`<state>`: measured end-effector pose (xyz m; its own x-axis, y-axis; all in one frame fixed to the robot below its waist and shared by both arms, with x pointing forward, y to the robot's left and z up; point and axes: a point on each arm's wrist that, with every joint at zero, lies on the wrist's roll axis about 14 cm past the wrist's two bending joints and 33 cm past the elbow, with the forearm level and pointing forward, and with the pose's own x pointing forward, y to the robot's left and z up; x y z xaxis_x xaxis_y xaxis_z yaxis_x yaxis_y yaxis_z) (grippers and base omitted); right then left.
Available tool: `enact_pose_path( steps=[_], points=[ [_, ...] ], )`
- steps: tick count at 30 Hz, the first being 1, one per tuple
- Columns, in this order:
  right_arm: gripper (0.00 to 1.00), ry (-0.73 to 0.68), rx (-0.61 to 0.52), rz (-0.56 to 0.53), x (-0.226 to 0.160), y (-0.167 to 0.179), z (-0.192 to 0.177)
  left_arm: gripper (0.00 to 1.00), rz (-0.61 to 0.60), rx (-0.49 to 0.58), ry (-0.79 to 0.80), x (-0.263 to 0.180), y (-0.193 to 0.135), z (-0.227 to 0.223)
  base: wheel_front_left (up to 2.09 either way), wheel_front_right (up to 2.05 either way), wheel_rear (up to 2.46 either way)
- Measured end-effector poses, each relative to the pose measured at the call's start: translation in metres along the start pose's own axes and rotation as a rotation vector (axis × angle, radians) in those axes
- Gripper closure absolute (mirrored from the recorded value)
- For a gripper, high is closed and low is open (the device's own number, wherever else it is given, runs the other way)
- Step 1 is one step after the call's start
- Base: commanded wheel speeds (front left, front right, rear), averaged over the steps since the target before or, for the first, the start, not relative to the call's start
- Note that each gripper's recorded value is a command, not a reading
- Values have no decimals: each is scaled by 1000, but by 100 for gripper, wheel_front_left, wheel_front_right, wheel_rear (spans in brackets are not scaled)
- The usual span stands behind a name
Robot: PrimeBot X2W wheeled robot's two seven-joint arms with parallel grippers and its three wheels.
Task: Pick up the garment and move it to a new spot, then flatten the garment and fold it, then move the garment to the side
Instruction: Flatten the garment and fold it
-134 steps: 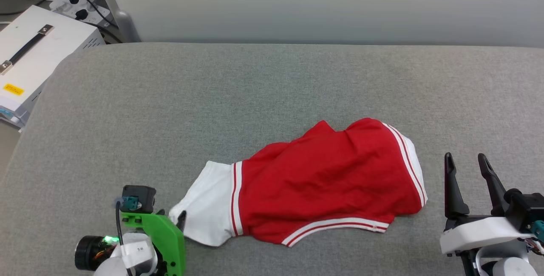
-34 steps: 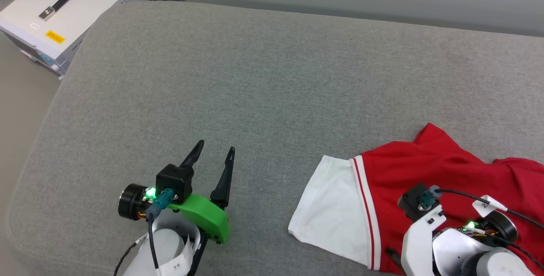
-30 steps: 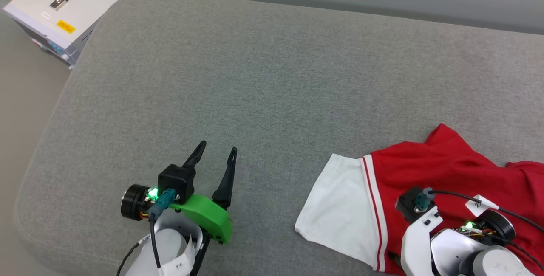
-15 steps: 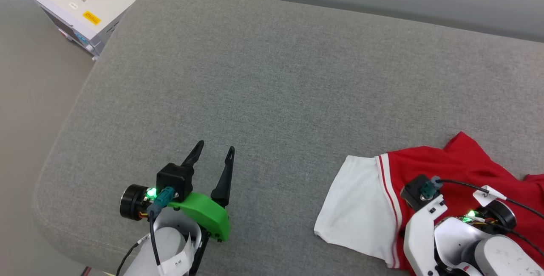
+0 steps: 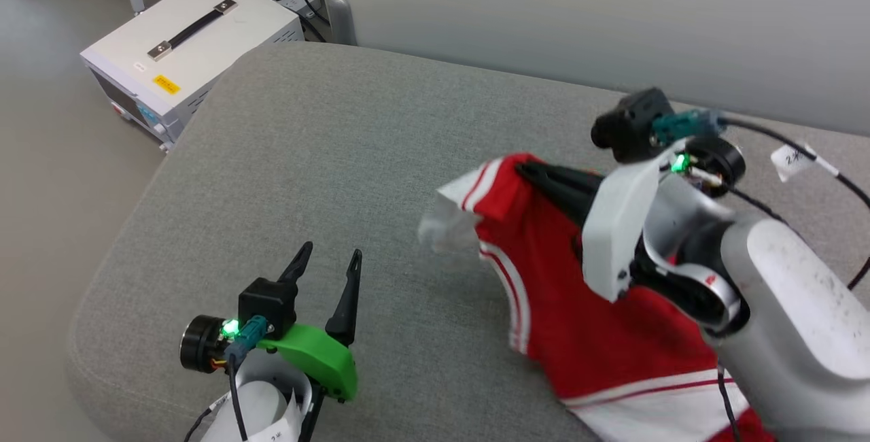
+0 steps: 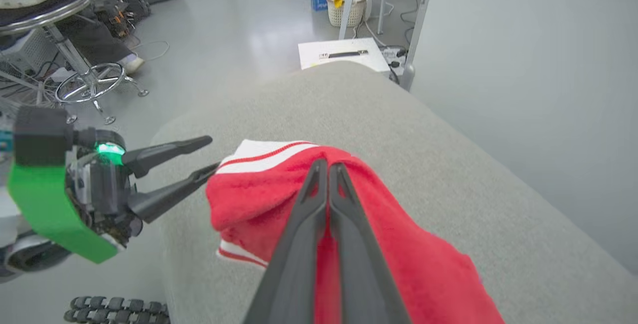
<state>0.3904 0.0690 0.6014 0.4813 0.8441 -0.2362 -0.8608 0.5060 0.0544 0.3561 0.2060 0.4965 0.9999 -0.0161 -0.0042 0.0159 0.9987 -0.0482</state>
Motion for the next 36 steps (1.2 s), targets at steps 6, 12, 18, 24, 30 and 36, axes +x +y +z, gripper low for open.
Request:
enact_pose_path(
  steps=[6, 12, 18, 24, 30, 36],
  points=[
    [100, -366, -40, 22, 10, 5, 121, 0, 61, 5, -28, -13, 16, 8, 0, 0, 0],
    [100, -702, -5, -57, -26, -21, 210, 0, 114, 16, -47, -22, 32, 14, 0, 0, 0],
    [100, -732, 48, -309, -77, -95, 176, 0, 94, 12, -48, -17, 24, 13, 0, 0, 0],
    [100, -460, 314, -580, -123, -141, 0, 0, 36, 9, -37, -5, 6, 9, 0, 0, 0],
    [100, -264, 555, -767, -167, -129, -131, 0, -31, 9, -13, 10, -14, 1, 0, 0, 0],
    [100, -212, 700, -908, -196, -126, -190, 0, -111, 11, 11, 25, -39, -6, 0, 0, 0]
  ],
)
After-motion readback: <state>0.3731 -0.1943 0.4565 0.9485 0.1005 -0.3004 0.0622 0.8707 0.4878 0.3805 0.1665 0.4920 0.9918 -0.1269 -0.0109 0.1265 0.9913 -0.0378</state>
